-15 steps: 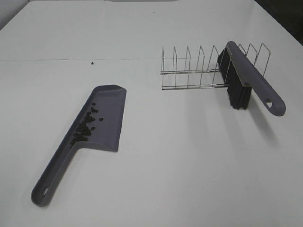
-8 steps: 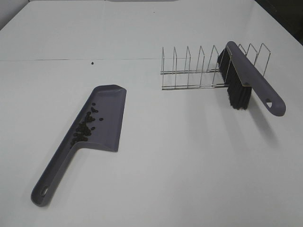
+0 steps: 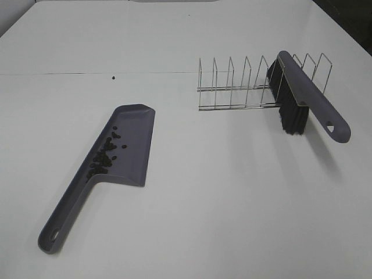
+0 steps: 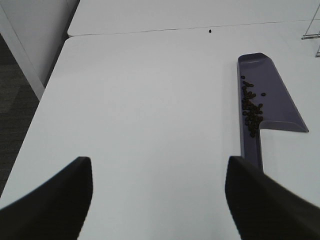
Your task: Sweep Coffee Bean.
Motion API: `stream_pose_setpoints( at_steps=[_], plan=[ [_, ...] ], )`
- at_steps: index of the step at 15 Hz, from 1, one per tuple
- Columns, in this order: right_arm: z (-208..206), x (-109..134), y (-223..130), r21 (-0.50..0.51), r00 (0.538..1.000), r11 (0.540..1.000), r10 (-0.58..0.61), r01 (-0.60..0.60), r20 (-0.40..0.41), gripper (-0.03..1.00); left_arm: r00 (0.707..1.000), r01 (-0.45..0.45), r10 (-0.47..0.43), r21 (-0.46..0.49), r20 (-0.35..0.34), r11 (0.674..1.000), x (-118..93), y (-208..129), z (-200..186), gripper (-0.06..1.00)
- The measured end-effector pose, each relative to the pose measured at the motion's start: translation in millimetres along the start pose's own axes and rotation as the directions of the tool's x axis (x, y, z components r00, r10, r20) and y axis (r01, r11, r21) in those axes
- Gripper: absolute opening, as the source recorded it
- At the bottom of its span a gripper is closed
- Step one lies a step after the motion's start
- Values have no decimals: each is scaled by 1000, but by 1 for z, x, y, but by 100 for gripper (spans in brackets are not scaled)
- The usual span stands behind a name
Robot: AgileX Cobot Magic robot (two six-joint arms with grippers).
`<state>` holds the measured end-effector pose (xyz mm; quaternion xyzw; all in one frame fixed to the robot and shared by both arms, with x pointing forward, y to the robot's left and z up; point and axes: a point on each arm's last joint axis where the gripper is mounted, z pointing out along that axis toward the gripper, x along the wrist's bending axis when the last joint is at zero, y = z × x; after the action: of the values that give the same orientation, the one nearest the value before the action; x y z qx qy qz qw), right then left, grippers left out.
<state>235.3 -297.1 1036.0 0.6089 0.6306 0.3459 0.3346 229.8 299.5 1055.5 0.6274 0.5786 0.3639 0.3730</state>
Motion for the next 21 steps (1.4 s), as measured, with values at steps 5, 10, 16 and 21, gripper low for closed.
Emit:
stream_pose_setpoints(
  at_steps=[5, 10, 16, 21],
  plan=[
    [0, 0, 0, -1, 1000, 1000, 1, -1, 0, 61, 1000, -1, 1, -4, 0, 1000, 0, 0, 0, 66],
    [0, 0, 0, -1, 1000, 1000, 7, -7, -3, 61, 1000, -1, 1, -4, 0, 1000, 0, 0, 0, 66],
    [0, 0, 0, -1, 1000, 1000, 7, -7, -3, 61, 1000, -1, 1, -4, 0, 1000, 0, 0, 0, 66],
    [0, 0, 0, -1, 1000, 1000, 7, -7, -3, 61, 1000, -1, 1, -4, 0, 1000, 0, 0, 0, 66]
  ],
)
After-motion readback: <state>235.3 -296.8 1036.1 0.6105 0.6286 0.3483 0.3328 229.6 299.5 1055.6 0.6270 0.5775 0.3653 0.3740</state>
